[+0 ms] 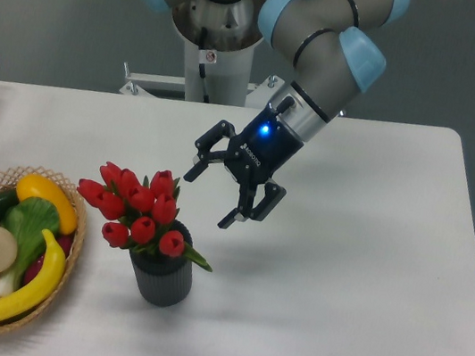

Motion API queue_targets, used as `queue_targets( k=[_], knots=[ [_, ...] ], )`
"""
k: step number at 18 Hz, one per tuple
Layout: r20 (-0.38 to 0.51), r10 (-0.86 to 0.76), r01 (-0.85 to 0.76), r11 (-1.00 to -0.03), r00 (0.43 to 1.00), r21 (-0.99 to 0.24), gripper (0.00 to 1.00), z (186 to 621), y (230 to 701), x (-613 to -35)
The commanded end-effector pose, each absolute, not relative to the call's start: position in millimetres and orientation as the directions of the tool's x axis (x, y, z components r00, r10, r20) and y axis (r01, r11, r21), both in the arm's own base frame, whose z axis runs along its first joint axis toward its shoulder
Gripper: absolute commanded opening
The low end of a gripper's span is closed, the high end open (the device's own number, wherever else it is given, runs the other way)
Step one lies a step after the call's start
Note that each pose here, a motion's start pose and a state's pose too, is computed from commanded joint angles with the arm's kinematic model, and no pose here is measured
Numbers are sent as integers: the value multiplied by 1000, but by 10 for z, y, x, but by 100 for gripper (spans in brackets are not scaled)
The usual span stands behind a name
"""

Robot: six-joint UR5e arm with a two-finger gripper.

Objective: Pick up the flowers from the vase
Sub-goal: 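Lower the open gripper around the tulip stems above the vase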

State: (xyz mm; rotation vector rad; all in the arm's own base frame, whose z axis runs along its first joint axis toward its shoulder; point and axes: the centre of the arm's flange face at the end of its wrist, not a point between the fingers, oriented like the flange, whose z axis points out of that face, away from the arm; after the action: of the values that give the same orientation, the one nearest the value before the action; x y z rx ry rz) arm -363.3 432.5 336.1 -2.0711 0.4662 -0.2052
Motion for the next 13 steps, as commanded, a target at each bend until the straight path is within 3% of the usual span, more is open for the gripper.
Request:
queue_targets(
  k=[13],
  knots=[
    [-17,-469,-246,-432,883,-868,100,3182,4621,-3425]
  ],
)
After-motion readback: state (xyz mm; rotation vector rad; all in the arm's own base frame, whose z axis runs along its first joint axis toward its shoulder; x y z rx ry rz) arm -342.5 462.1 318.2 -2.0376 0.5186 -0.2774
